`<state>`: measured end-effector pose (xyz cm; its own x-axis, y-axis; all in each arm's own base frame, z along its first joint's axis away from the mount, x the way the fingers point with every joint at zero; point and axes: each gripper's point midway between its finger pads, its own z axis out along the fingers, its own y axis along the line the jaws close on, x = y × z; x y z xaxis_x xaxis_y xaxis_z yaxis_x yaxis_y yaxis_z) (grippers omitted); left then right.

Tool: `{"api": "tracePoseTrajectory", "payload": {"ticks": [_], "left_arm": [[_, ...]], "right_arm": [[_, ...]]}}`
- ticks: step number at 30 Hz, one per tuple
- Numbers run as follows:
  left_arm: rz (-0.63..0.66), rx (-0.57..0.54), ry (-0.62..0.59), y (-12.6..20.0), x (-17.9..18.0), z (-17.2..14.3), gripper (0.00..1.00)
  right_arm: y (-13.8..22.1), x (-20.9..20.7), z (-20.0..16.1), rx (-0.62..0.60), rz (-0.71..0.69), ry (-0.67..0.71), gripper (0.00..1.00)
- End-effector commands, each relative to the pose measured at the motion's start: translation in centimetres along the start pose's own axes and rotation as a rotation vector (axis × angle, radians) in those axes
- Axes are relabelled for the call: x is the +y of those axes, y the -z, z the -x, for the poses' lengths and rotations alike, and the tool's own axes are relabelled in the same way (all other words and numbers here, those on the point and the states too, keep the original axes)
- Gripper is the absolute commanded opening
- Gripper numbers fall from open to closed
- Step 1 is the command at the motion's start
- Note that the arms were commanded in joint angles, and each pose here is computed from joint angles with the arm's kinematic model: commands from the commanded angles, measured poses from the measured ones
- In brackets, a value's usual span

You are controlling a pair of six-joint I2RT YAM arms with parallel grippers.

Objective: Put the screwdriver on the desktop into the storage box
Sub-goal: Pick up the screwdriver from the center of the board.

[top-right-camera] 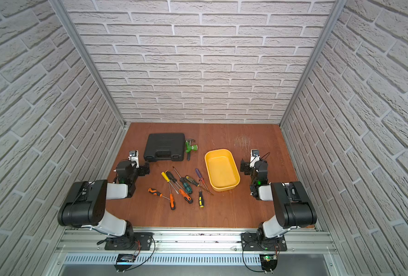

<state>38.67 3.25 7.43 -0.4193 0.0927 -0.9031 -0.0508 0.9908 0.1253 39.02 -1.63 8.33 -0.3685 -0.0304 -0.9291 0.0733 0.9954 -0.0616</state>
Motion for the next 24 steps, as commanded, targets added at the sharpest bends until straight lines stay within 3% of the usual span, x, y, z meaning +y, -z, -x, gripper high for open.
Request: {"api": "tracePoseTrajectory", "payload": {"ticks": [1, 22, 24], "left_arm": [[0.012, -0.046, -0.001, -0.3, 0.4, 1.5, 0.98], [0.008, -0.043, 0.001, -0.3, 0.4, 1.5, 0.98], [0.112, -0.032, 0.036, 0.0, 2.2, 2.2, 0.98]], "right_arm": [[-0.1, 0.0, 1.5, -0.054, -0.001, 0.005, 0.99], [0.0, -0.1, 1.5, -0.057, -0.006, -0.001, 0.99], [0.6, -1.9, 2.6, -0.062, -0.110, -0.039, 0.99]]}}
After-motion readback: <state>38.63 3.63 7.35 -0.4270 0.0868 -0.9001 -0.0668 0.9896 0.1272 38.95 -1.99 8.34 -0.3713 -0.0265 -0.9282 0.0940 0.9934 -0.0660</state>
